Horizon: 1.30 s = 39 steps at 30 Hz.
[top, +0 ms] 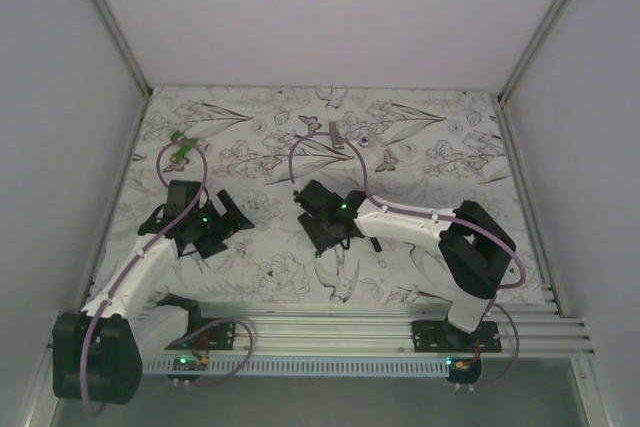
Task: Snap on the fuse box
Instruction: Pick up the fuse from the center of the board.
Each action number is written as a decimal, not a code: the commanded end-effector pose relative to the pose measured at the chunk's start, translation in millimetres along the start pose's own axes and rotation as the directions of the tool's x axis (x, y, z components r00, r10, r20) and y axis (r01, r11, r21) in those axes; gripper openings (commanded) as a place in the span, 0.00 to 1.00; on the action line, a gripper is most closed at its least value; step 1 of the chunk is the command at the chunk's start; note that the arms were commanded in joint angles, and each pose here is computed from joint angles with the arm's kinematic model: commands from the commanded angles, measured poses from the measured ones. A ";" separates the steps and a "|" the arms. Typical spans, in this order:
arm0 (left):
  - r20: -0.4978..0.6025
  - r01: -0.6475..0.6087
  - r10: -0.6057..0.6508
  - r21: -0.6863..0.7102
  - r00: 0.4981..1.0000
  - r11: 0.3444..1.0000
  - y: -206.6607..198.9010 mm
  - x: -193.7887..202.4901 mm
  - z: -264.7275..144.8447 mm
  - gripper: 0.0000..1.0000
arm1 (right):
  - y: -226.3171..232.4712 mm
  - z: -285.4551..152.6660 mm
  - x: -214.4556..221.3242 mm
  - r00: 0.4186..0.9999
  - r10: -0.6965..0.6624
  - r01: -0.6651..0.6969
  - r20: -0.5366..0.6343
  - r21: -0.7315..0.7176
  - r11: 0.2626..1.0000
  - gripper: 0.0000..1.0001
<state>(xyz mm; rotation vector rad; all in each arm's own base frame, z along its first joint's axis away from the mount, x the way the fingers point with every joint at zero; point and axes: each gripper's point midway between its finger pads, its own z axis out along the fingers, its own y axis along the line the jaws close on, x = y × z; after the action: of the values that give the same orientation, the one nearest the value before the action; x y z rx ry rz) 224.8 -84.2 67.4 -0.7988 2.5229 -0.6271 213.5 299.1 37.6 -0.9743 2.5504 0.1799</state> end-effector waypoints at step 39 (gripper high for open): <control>-0.027 -0.019 0.020 0.037 0.999 0.999 -8.9 2.7 -0.8 1.00 | 27.5 29.5 -5.1 0.853 0.508 -0.522 0.124 0.236 0.819 0.42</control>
<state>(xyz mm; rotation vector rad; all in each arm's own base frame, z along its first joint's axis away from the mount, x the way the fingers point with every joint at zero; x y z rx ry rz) 223.5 -89.0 67.7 -0.7816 2.5354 -0.6566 205.3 325.4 14.9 -0.1952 2.6566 0.0099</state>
